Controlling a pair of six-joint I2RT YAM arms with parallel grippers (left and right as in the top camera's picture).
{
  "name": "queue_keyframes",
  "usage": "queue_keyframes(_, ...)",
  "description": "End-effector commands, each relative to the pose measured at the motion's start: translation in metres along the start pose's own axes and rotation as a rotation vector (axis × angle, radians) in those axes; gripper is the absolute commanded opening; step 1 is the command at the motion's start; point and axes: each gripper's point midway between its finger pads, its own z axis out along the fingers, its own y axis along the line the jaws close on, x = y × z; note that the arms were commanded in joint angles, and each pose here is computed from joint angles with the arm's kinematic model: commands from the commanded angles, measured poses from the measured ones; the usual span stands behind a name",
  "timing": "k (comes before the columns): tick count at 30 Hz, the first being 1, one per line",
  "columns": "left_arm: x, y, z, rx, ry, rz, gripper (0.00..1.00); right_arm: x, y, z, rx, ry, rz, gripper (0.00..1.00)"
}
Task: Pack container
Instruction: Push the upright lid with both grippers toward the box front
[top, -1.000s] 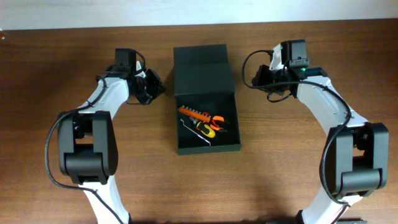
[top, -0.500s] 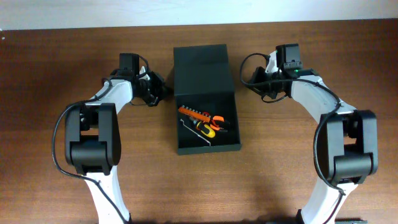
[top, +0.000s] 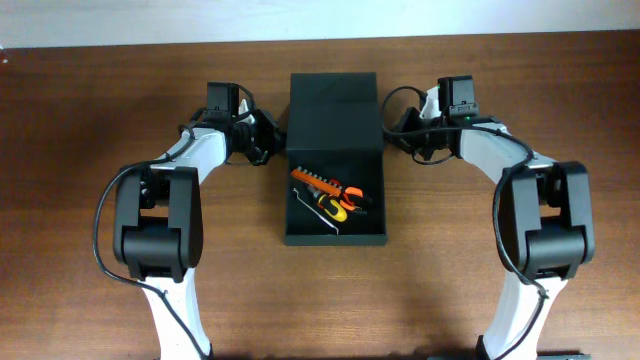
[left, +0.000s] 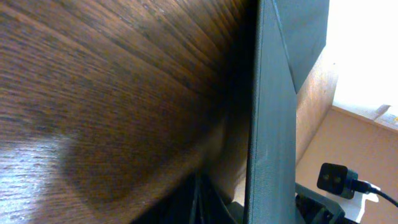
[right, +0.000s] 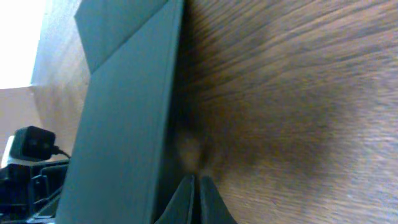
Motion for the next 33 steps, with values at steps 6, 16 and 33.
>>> queue_keyframes(6, -0.001, -0.006, 0.004, 0.026, 0.011, 0.004, 0.02, -0.002, -0.001, 0.008, -0.034, 0.023, 0.019, 0.04)
queue_keyframes(16, -0.001, -0.007, 0.005, 0.034, 0.014, 0.009, 0.02, -0.006, 0.008, 0.009, -0.076, 0.012, 0.019, 0.04)
queue_keyframes(33, 0.002, -0.05, -0.005, 0.232, 0.069, 0.199, 0.02, -0.004, 0.066, 0.006, -0.308, 0.01, -0.245, 0.04)
